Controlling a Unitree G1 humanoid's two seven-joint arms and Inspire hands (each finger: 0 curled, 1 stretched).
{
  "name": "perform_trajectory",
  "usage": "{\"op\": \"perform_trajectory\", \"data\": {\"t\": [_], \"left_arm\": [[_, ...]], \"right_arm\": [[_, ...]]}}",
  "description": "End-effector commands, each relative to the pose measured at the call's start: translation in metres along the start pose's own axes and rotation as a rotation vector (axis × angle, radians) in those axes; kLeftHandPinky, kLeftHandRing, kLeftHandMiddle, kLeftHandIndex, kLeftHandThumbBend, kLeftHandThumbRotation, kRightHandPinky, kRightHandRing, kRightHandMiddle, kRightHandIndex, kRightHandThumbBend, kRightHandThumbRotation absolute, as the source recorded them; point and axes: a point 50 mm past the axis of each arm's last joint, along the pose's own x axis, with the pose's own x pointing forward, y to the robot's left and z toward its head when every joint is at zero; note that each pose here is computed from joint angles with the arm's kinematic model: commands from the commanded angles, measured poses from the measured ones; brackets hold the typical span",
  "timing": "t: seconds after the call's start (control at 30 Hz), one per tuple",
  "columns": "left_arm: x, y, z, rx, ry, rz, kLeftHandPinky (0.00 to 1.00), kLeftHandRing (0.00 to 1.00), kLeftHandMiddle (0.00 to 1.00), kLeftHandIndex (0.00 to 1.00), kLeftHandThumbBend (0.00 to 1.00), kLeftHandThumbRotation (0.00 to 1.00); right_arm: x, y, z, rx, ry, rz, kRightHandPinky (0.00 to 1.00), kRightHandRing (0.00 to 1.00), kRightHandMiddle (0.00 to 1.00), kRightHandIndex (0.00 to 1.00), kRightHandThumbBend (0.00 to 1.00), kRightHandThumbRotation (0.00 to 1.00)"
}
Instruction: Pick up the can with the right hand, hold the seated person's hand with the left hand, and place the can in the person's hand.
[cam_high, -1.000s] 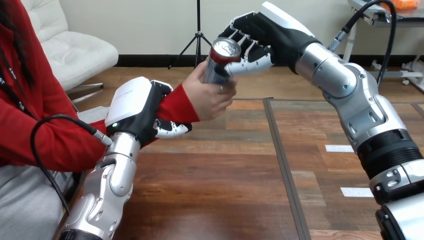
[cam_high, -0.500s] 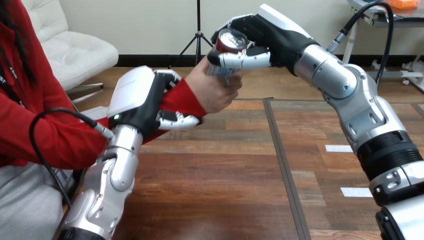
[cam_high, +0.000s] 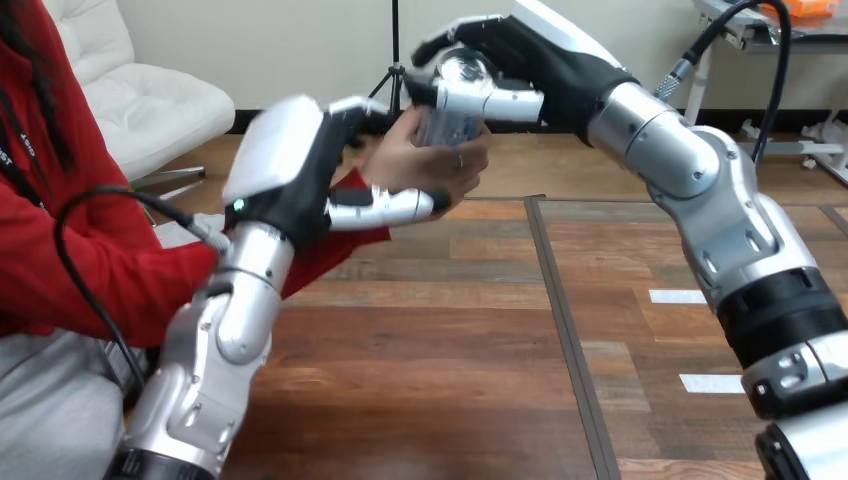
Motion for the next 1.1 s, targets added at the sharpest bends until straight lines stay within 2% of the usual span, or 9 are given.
{"op": "perform_trajectory", "data": {"t": [0.0, 0.27, 0.4, 0.67, 1.07], "left_arm": [[0.018, 0.052, 0.048, -0.007, -0.21, 0.172, 0.61, 0.76, 0.79, 0.81, 1.0, 0.76], [0.014, 0.049, 0.045, -0.013, -0.201, 0.147, 0.6, 0.78, 0.83, 0.87, 1.0, 0.88], [0.013, 0.048, 0.043, -0.007, -0.2, 0.136, 0.64, 0.81, 0.86, 0.91, 1.0, 0.94], [0.01, 0.045, 0.039, -0.018, -0.184, 0.107, 0.67, 0.84, 0.88, 0.95, 1.0, 0.98], [0.004, 0.039, 0.034, -0.021, -0.167, 0.089, 0.64, 0.85, 0.89, 0.97, 1.0, 1.0]], "right_arm": [[-0.005, -0.018, 0.025, 0.005, -0.149, -0.072, 0.56, 0.65, 0.7, 0.77, 0.96, 1.0], [-0.01, -0.016, 0.023, 0.036, -0.153, -0.074, 0.57, 0.69, 0.72, 0.79, 1.0, 1.0], [-0.012, -0.015, 0.022, 0.049, -0.158, -0.079, 0.58, 0.7, 0.72, 0.79, 1.0, 1.0], [-0.017, -0.012, 0.021, 0.072, -0.162, -0.088, 0.6, 0.72, 0.74, 0.81, 1.0, 1.0], [-0.026, -0.008, 0.018, 0.108, -0.183, -0.109, 0.59, 0.72, 0.74, 0.82, 0.99, 1.0]]}}
